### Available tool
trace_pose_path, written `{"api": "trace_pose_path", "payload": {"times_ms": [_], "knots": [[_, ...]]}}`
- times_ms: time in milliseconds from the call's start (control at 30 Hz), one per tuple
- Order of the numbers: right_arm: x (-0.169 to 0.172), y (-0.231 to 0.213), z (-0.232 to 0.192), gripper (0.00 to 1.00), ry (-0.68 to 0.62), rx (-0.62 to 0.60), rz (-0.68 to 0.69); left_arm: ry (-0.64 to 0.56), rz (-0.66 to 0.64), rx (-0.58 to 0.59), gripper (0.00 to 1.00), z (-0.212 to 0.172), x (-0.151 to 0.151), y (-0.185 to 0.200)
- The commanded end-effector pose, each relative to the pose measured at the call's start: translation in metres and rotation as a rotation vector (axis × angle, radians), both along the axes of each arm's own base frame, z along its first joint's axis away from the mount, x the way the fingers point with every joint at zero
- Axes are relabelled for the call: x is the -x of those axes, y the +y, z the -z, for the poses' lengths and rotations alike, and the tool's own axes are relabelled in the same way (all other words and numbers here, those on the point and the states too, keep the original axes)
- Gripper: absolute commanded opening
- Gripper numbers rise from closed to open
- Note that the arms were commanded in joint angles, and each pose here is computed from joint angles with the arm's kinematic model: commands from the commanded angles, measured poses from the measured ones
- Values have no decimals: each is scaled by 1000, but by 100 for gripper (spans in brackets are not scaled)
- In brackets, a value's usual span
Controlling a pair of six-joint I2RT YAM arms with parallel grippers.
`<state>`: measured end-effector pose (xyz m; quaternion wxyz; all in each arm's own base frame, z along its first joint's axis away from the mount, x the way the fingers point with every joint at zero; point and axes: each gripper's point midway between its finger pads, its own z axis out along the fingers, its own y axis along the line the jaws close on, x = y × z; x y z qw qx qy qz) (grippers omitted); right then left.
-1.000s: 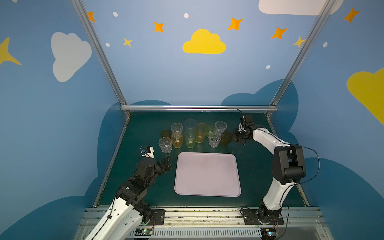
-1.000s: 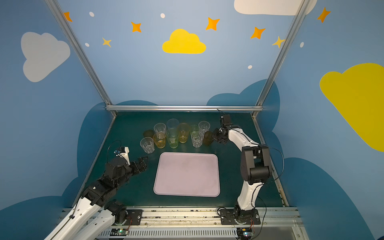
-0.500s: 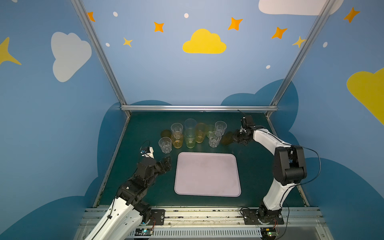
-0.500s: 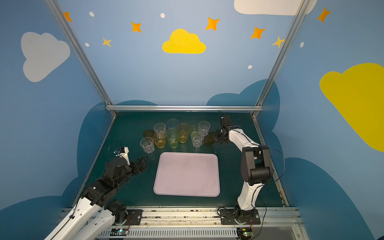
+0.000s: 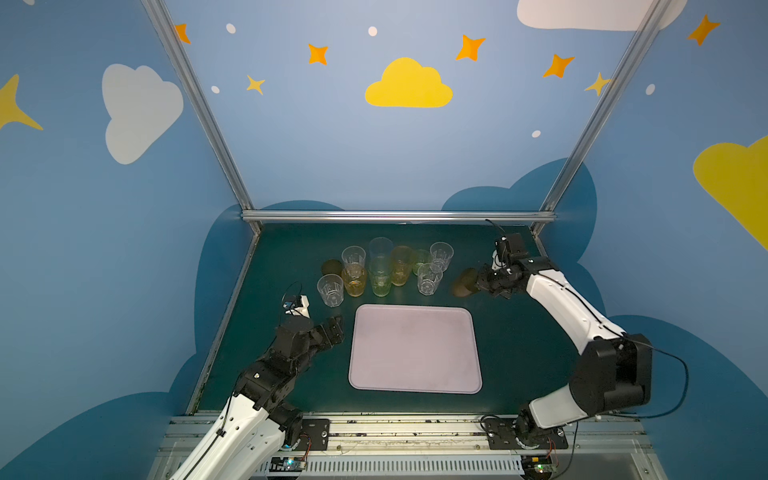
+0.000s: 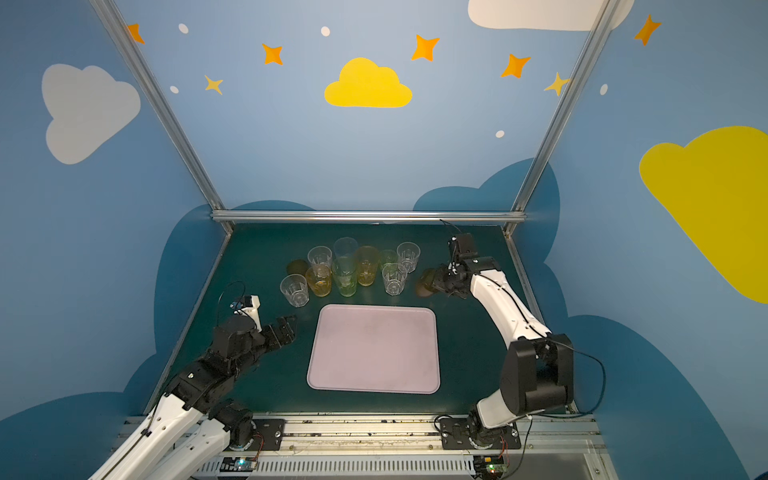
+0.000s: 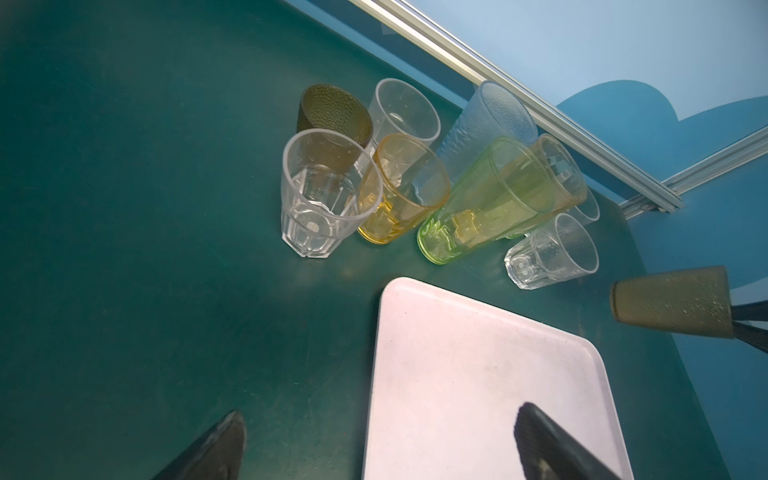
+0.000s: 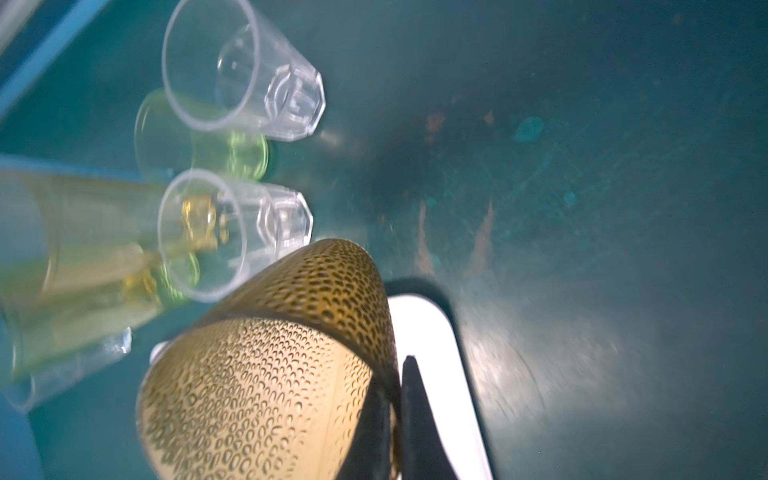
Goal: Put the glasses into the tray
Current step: 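Lift the amber textured cup and carry it over the tray's near corner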
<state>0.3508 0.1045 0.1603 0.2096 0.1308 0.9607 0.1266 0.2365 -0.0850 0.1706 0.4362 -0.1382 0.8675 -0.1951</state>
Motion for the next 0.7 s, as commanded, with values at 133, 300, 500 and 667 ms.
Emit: {"api": "trace_pose_path", "payload": {"times_ms": [133,300,500,667], "knots": [[80,-6,13,0,145,96,-93,3,31,48,100,-3,-2,-11],[125,4,19,0,178,64,-103,2,49,67,100,-6,-3,-16],[168,-1,26,0,225,162,-135,4,75,81,100,-8,-6,-24],[196,-11,36,0,252,203,-114,24,94,88,100,-7,-6,-29]]}}
